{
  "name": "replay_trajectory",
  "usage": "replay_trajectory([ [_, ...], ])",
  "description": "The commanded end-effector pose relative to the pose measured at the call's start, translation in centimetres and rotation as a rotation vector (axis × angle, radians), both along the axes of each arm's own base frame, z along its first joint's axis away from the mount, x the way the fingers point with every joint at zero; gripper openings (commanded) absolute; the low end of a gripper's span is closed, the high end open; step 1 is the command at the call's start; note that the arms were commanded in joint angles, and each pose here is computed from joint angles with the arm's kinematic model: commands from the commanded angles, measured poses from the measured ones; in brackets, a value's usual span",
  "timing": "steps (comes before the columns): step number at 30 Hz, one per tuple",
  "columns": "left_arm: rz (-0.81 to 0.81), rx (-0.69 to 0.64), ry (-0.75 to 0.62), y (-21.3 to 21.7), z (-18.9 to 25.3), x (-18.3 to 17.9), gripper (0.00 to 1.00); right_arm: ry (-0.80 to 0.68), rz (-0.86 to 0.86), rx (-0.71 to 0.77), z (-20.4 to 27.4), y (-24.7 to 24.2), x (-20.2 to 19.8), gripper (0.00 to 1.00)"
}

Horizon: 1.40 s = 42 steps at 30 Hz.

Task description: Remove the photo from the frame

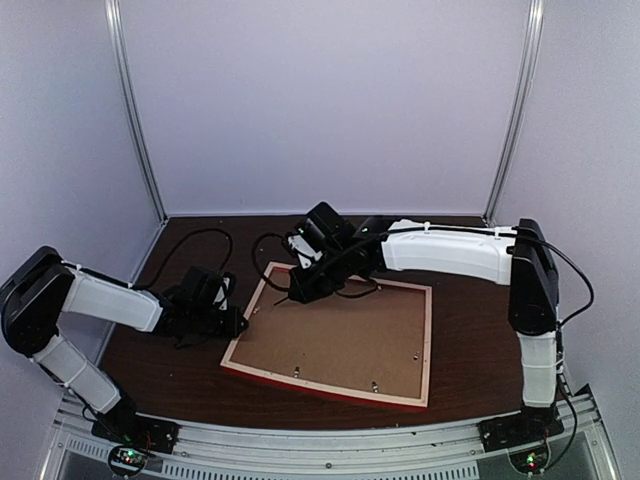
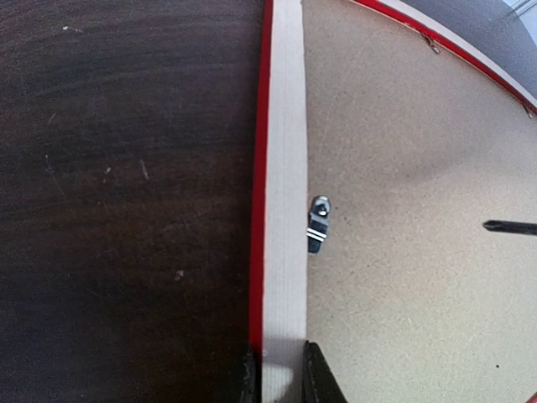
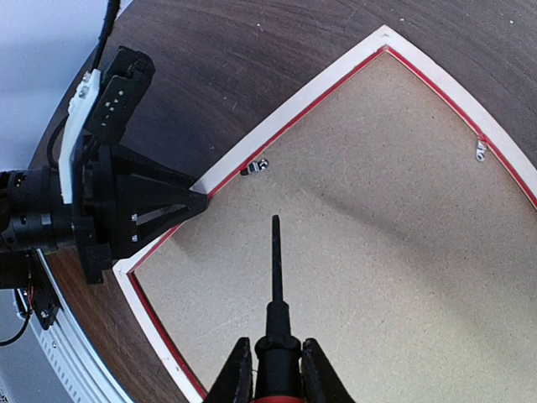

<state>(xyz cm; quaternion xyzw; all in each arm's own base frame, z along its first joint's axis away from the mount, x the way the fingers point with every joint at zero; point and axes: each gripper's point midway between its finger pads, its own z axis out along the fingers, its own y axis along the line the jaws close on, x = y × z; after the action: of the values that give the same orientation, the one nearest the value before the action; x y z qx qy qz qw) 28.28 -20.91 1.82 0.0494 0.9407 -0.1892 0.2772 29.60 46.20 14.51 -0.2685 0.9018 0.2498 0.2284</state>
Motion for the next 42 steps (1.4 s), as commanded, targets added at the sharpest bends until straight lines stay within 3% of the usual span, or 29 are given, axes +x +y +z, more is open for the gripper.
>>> replay_trajectory([
  [1, -0.063, 0.136, 0.355, 3.5, -6.6, -8.9, 0.12, 0.015, 0.005, 0.007, 0.0, 1.4, 0.0, 0.00],
  [34, -0.082, 0.114, 0.332, 3.4, -5.8, -9.1, 0.12, 0.069, 0.022, -0.001, -4.4, 5.8, 1.3, 0.00],
  [42, -0.079, 0.111, 0.324, 3.4, -5.8, -9.0, 0.12, 0.101, 0.114, -0.026, -5.1, 6.6, -0.2, 0.00],
])
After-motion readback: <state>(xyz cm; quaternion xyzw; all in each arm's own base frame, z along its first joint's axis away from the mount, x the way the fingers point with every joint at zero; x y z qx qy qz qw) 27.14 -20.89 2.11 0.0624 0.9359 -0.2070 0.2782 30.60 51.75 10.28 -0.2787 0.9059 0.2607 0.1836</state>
